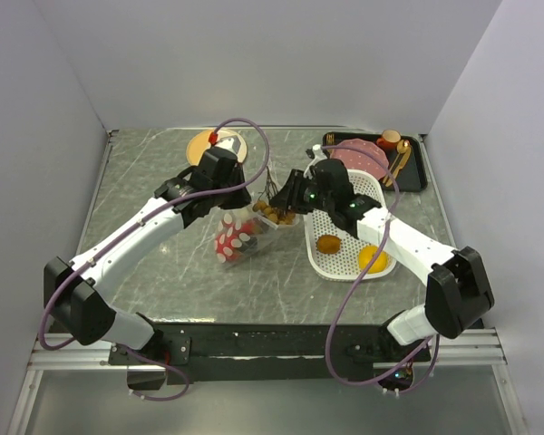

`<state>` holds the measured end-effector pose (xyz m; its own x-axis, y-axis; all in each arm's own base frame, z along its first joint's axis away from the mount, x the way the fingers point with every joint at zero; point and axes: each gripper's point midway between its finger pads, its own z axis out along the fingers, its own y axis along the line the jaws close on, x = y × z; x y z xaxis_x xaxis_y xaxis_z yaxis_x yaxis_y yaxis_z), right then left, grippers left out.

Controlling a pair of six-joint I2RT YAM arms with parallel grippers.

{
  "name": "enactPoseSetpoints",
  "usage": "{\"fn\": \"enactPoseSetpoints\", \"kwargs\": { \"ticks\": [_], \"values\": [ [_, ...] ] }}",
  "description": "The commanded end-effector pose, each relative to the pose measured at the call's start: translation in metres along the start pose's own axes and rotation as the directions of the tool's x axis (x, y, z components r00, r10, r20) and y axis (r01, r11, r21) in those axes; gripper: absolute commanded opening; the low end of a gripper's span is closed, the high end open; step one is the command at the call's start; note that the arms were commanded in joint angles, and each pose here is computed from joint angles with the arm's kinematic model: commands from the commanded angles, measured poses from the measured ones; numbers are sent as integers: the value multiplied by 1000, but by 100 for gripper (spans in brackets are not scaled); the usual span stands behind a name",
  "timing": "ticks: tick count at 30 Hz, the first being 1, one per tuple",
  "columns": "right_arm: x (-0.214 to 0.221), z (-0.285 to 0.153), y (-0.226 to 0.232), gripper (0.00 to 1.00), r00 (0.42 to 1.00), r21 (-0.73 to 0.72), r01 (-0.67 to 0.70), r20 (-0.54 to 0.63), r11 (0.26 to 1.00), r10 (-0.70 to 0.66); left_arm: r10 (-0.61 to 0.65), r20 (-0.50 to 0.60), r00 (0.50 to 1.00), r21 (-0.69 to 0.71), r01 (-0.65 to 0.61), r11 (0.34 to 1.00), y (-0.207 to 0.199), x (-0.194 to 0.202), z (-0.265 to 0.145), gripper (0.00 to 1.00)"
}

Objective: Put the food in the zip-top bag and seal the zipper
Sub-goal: Place the fake fruit in the zipper food storage bag.

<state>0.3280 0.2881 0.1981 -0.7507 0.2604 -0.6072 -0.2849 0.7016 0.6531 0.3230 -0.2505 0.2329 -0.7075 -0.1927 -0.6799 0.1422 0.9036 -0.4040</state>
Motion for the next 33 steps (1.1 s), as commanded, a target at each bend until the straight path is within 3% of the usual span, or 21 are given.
{"fn": "enactPoseSetpoints", "kwargs": {
  "ticks": [1, 11, 15, 17, 22, 26, 29, 33],
  "values": [
    [-10, 1, 15, 40, 995, -6, 102, -5, 995, -102, -25, 86, 996, 52, 21, 998, -13, -25, -16, 1],
    [26, 4, 24, 43, 964, -25, 175, -199, 984, -176, -24, 97, 995, 56, 19, 998, -17, -31, -15, 1],
    [31, 7, 16, 52, 956, 4, 181, -234, 983, -175, -24, 100, 995, 50, 19, 999, -15, -31, -15, 1],
    [28, 3, 15, 63, 956, 22, 193, -227, 981, -183, -26, 107, 994, 46, 21, 999, -14, -32, -17, 1],
    [4, -11, 11, 65, 968, 107, 226, -138, 968, -210, -37, 133, 990, 11, 36, 999, -7, -38, -24, 1],
    [-30, -36, 13, 67, 974, 189, 220, 13, 957, -226, -46, 220, 974, 39, 38, 999, -5, -56, -45, 1],
    [-47, -53, 13, 67, 970, 218, 178, 126, 960, -209, -42, 159, 986, 42, 36, 998, -1, -47, -35, 1],
    [-71, -80, -22, 68, 951, 387, 60, 257, 920, -170, -15, 120, 993, 116, 1, 993, -10, -33, -29, 1]
  ]
}}
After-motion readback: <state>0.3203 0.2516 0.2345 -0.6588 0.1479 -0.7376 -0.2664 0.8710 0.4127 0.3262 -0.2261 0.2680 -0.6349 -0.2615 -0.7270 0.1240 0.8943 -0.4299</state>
